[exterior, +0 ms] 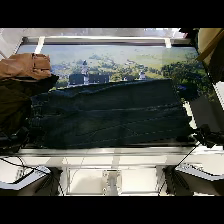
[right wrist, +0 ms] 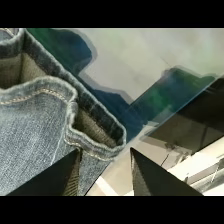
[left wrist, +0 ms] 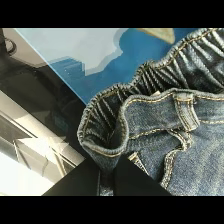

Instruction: Fold the clothes and pants, and hang the long-sleeved shirts on hangers.

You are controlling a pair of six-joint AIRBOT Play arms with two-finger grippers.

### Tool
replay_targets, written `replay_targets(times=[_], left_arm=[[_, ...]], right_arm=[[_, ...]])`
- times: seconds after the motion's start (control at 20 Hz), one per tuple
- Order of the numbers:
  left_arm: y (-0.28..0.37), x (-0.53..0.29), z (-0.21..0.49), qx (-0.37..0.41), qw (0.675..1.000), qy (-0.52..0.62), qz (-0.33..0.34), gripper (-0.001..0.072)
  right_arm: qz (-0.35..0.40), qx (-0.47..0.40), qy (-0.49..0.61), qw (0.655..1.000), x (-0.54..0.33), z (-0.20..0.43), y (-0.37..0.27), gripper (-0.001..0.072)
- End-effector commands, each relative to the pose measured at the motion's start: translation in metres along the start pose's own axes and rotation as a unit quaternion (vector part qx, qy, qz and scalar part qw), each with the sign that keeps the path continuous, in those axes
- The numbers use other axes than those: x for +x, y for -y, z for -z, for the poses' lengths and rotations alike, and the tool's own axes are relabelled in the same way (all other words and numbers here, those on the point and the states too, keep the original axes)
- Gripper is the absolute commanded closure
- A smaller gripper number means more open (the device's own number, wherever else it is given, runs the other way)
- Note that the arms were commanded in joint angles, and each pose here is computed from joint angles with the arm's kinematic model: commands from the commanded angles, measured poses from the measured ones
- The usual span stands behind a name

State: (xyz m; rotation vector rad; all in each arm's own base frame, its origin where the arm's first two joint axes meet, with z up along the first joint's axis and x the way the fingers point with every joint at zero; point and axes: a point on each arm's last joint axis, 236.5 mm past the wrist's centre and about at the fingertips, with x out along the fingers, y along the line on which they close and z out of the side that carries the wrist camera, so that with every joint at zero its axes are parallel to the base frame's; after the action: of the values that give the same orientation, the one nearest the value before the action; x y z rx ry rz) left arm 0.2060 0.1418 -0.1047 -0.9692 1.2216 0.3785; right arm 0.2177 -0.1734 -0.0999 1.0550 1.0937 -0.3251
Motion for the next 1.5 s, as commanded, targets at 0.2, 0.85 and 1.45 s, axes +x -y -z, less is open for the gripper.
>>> replay_targets(times=[0.2,0.85,1.45], left_arm=[[0.0,0.0,-0.001,0.0,1.0,0.002,-0.001,0.0686],[-0.004,-0.049,-0.001,0.068,0.996,-0.037,-0.047,0.0687],[0.161,-0.145,-0.12,0.149,0.954,0.259,0.027,0.0689]], right_arm=[[0.005,-0.037,-0.006,0.999,0.012,0.0,-0.017,0.0361],[0.026,-0.123,-0.1,0.987,-0.034,0.027,-0.032,0.069],[-0.08,-0.252,0.151,0.952,-0.114,-0.071,-0.226,0.0691]])
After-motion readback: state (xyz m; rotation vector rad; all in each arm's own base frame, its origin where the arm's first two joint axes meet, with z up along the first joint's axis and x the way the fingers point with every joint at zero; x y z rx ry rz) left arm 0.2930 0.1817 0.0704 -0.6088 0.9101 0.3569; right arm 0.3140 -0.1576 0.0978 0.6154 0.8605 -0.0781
